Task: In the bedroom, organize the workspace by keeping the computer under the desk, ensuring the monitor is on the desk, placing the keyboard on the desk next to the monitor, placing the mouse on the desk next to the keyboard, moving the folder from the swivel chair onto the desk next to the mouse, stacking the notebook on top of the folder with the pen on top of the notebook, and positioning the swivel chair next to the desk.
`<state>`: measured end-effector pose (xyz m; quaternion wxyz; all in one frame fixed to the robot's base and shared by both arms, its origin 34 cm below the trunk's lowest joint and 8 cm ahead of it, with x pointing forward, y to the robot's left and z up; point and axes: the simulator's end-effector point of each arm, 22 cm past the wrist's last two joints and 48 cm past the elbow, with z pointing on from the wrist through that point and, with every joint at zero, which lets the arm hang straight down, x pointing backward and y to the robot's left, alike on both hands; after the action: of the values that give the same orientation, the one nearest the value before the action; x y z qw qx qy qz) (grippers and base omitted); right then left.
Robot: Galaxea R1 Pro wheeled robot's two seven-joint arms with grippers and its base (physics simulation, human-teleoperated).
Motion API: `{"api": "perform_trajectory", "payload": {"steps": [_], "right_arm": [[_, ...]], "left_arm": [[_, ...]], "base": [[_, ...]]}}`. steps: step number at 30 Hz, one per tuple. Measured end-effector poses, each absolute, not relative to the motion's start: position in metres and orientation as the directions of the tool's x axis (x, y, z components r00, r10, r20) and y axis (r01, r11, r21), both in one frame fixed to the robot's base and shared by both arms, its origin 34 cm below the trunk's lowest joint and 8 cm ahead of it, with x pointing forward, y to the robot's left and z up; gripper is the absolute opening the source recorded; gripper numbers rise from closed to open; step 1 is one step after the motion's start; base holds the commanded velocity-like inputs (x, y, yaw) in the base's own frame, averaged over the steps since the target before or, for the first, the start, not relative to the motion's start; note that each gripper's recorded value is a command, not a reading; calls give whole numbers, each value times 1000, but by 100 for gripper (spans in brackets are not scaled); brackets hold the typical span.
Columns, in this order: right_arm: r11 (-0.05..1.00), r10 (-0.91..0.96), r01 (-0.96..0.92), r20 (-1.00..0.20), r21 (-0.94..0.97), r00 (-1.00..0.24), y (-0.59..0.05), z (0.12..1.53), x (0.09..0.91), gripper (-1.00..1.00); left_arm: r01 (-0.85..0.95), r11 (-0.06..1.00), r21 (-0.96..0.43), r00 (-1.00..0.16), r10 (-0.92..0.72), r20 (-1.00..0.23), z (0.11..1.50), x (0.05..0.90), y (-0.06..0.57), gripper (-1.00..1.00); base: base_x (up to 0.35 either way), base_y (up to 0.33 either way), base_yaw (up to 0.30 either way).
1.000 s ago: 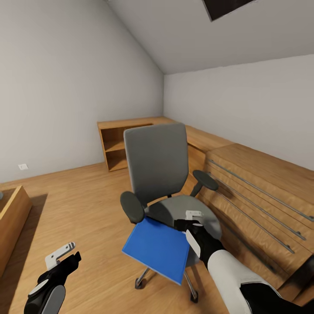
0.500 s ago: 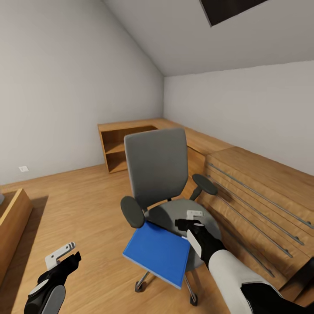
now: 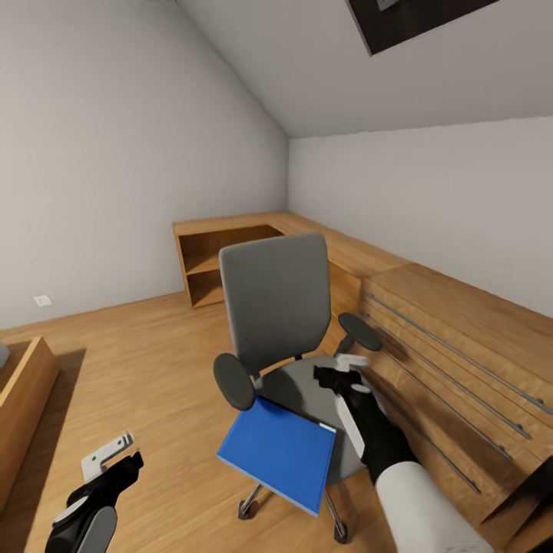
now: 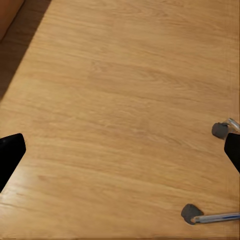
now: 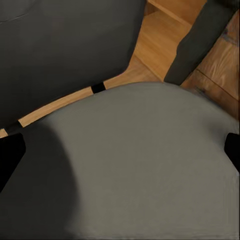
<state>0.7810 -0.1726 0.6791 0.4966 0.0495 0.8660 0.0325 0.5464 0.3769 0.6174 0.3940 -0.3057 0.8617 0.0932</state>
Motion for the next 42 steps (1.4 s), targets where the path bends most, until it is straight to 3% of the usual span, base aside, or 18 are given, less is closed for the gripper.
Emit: {"api": "perform_trajectory", "payload": {"steps": [5,12,18,20,21,22,29,42], "right_arm": [[974,223,75,-853,213,-472,-175,714,750,100],[848,486,71,-716,526,-502,-151,751,728,100],[737,610,74,-613,672,-502,-155,761,716,100],[717,628,76,-595,692,-502,-155,761,715,100],[699,644,83,-575,710,-505,-155,759,713,100],[697,646,86,-572,712,-506,-155,757,713,100],[695,647,97,-560,713,-517,-154,749,711,100],[684,666,122,-548,719,-506,-165,745,712,100]], "left_arm": [[-600,797,-70,-516,-452,-728,620,545,375,100],[-603,795,-56,-532,-454,-714,625,542,376,100],[-618,781,84,-660,-459,-595,547,488,386,100],[-624,772,125,-672,-447,-591,531,474,395,100],[-611,785,101,-622,-397,-675,521,480,403,100],[-598,795,100,-624,-382,-682,517,479,401,100],[-575,812,100,-630,-362,-687,509,477,399,100],[-578,807,119,-625,-345,-701,514,477,419,100]], "base": [[0,0,0],[0,0,0],[0,0,0],[0,0,-70],[0,0,-187],[0,0,-205],[-41,29,-261],[-256,193,-250]]}}
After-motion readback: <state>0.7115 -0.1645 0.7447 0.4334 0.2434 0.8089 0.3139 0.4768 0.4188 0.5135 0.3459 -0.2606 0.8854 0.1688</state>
